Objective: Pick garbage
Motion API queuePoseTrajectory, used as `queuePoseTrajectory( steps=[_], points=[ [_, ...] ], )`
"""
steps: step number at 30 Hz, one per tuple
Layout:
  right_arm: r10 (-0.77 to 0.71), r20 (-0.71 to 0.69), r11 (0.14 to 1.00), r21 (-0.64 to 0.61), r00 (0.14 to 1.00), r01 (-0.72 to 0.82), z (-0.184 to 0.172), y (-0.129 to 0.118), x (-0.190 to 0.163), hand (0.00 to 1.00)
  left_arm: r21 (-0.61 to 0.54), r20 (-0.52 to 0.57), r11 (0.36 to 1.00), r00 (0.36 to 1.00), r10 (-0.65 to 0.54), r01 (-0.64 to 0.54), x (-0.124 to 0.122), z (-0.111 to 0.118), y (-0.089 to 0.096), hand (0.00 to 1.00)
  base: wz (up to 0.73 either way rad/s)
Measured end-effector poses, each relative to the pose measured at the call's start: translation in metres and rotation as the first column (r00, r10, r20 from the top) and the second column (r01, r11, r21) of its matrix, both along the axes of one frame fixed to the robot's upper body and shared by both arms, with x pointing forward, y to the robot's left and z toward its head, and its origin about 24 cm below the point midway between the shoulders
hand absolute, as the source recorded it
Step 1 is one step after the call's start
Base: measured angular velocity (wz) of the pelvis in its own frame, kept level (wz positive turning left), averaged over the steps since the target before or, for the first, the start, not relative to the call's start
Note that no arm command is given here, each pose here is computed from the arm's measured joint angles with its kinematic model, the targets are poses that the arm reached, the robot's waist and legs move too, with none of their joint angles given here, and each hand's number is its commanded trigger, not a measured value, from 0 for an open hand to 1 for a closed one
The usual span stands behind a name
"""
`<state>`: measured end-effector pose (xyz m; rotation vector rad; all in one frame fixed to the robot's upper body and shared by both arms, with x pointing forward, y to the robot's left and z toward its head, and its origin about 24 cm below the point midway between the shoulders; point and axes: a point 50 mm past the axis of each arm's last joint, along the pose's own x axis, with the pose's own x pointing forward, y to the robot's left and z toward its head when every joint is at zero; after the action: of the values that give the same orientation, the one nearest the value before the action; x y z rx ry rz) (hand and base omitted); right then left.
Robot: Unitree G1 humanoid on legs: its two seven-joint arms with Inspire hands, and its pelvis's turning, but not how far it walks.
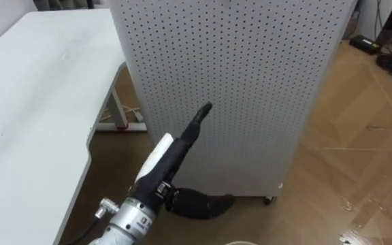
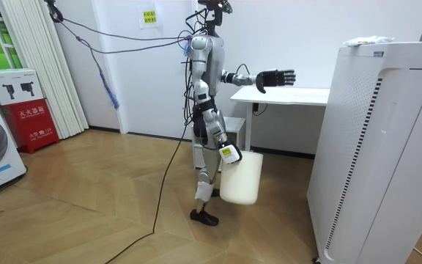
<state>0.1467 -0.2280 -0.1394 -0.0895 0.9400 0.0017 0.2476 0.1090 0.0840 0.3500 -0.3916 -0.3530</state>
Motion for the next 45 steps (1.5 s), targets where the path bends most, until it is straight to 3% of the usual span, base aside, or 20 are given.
queuePoseTrajectory(
  steps=[10,18,23,31,35,43,45],
  points=[
    [-0.007,-0.022,1.000,0.019,1.000,0.007,-0.005,0.007,-0.011,1.00,-0.023,0.184,0.984,0.967,0.177,-0.176,0.002,0.020,0.008,0.00,-0.24],
    [0.008,-0.053,0.999,0.035,0.999,-0.007,-0.009,0.008,-0.023,1.00,0.043,0.379,0.935,0.872,0.311,-0.353,0.002,0.032,0.025,0.00,-0.37],
    [0.052,-0.071,0.998,0.030,0.996,-0.050,-0.010,0.008,-0.028,1.00,0.034,0.385,0.926,0.860,0.335,-0.376,0.002,0.034,0.033,0.00,-0.67],
    [0.033,-0.095,0.999,-0.023,0.995,-0.036,-0.008,-0.012,-0.035,1.00,-0.034,0.425,0.923,0.831,0.360,-0.383,-0.001,0.040,0.034,0.00,-0.35],
    [0.028,-0.105,0.999,-0.017,0.994,-0.029,-0.010,-0.009,-0.038,1.00,-0.072,0.488,0.902,0.774,0.404,-0.425,-0.004,0.051,0.043,0.00,-0.30],
    [0.026,-0.091,0.999,-0.027,0.996,-0.029,-0.009,-0.008,-0.036,1.00,-0.057,0.549,0.909,0.747,0.375,-0.414,-0.004,0.059,0.037,0.00,0.06],
    [0.024,-0.082,0.999,-0.039,0.996,-0.027,-0.008,-0.009,-0.033,1.00,-0.048,0.593,0.902,0.715,0.371,-0.428,-0.003,0.064,0.036,0.00,0.19]
  ],
)
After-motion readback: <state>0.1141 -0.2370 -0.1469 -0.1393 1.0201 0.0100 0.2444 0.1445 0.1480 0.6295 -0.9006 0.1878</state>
